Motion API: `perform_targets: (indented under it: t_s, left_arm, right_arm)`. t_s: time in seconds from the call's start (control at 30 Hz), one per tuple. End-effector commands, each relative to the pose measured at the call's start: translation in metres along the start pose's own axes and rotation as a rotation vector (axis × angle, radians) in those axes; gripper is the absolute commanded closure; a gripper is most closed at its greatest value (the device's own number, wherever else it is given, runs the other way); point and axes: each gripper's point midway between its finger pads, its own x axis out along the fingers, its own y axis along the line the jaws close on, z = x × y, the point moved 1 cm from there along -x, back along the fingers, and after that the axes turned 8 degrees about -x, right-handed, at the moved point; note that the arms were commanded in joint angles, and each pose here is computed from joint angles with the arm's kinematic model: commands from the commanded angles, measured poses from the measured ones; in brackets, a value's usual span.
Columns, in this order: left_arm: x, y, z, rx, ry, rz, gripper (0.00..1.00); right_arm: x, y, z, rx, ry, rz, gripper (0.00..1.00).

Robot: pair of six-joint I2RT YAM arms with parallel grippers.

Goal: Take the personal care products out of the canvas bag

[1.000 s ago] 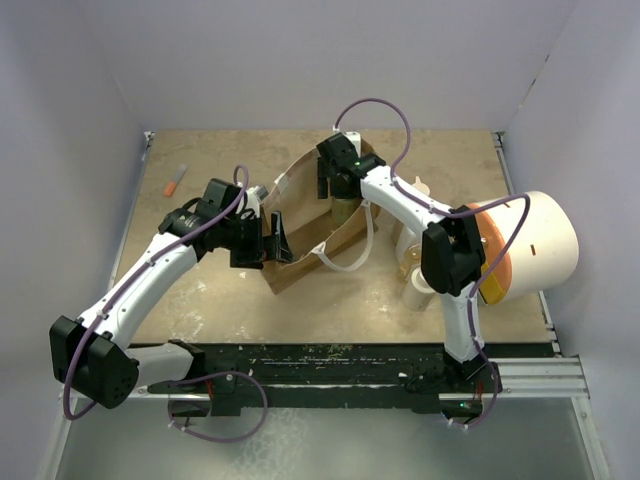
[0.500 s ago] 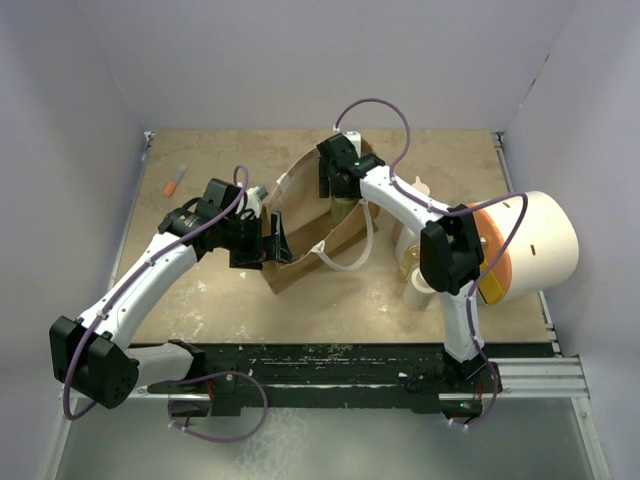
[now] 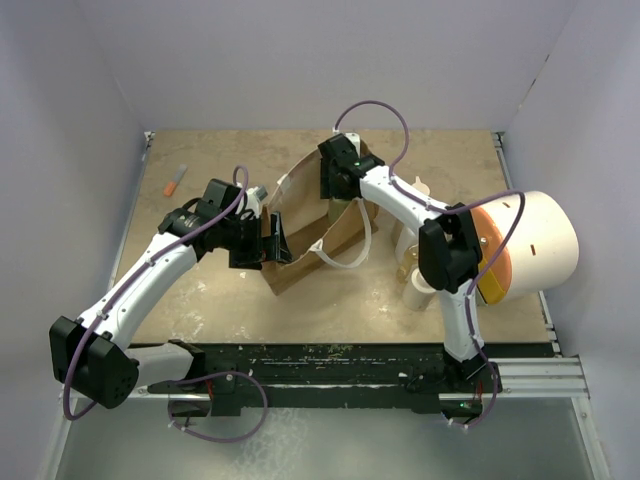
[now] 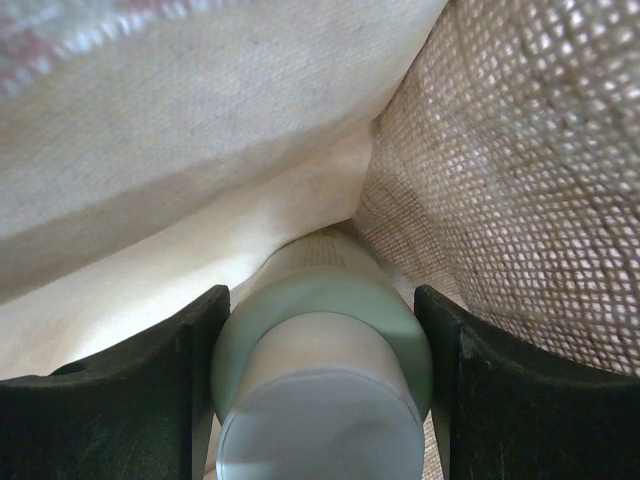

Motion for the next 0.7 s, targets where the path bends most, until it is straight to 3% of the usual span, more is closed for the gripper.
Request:
perform_targets:
  t_s: [0.0,0.1,0.37,0.67]
  left_arm:
    - [-0.005,0.003,-0.007,0.024,0.005,0.001,0.01]
    - [-0.004,0.004,-0.008,0.017,0.008,0.004,0.01]
    - [-0.004,0.004,-0.007,0.021,0.003,0.009,0.01]
    - [-0.005,0.005,-0.007,0.031,0.002,0.013,0.01]
  right_arm:
    - [-0.042,0.012,0.024,0.041,-0.022,0.158,0.91]
    - [-0.064,0.022,0.044,0.062,-0.07,0.247,1.0]
    - [-0.127,0.044,0.08,0.176,-0.176,0.483,1.0]
    - [-0.166,0.059,0.088,0.366,-0.149,0.676,1.0]
